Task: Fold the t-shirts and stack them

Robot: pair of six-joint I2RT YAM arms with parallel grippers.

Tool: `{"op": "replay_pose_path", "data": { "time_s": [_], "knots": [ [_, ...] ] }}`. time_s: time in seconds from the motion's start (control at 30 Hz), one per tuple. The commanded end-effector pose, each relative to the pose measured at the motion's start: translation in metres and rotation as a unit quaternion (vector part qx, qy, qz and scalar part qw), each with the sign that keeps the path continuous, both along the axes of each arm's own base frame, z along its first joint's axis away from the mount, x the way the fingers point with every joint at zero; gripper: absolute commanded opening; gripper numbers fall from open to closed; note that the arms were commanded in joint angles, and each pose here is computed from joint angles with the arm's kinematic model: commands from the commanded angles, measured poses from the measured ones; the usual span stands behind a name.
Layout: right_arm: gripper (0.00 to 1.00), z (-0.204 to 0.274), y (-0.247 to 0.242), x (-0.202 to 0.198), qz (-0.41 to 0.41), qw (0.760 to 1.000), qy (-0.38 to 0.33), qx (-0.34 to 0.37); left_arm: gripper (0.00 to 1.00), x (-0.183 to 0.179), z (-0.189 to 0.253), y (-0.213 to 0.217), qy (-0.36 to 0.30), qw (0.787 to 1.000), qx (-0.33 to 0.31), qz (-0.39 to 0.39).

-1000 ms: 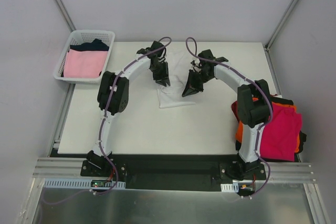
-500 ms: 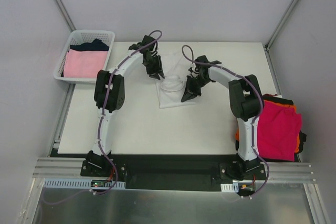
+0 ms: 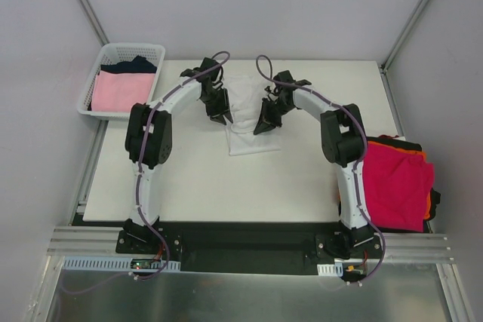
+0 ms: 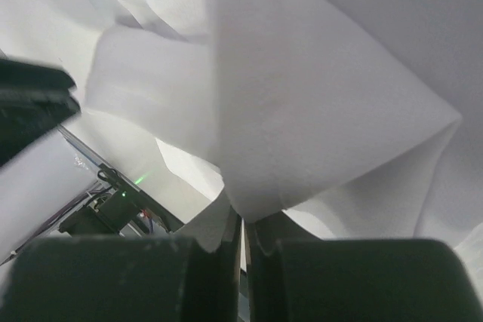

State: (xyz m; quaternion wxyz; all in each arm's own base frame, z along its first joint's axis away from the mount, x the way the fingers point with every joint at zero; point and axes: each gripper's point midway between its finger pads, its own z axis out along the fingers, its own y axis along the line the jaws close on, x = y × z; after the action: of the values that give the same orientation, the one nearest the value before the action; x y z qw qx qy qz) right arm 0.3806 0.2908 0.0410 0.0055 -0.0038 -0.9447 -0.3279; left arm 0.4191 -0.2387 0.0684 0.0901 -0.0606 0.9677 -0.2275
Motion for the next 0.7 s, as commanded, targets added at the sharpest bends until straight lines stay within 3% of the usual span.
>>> {"op": "replay_pose_path", "data": {
  "time_s": [0.0,0.3,0.43,0.67],
  "knots": [
    [0.05,0.008,0.011,0.02,-0.005,1.0,-0.027,0.012,0.3,-0.029,0.043,-0.009,-0.024,0.999,-0.017,-0.025],
    [0.06,0.016,0.02,0.05,-0.021,0.998,-0.055,0.022,0.3,-0.064,0.054,-0.026,-0.028,0.997,-0.022,-0.071],
    [0.06,0.017,0.019,0.068,-0.038,0.997,-0.063,0.027,0.28,-0.088,0.035,-0.028,-0.003,0.996,-0.006,-0.092],
    [0.08,0.033,0.019,0.103,-0.092,0.991,-0.085,0.047,0.28,-0.09,0.023,-0.021,-0.014,0.994,0.015,-0.107]
  ]
}}
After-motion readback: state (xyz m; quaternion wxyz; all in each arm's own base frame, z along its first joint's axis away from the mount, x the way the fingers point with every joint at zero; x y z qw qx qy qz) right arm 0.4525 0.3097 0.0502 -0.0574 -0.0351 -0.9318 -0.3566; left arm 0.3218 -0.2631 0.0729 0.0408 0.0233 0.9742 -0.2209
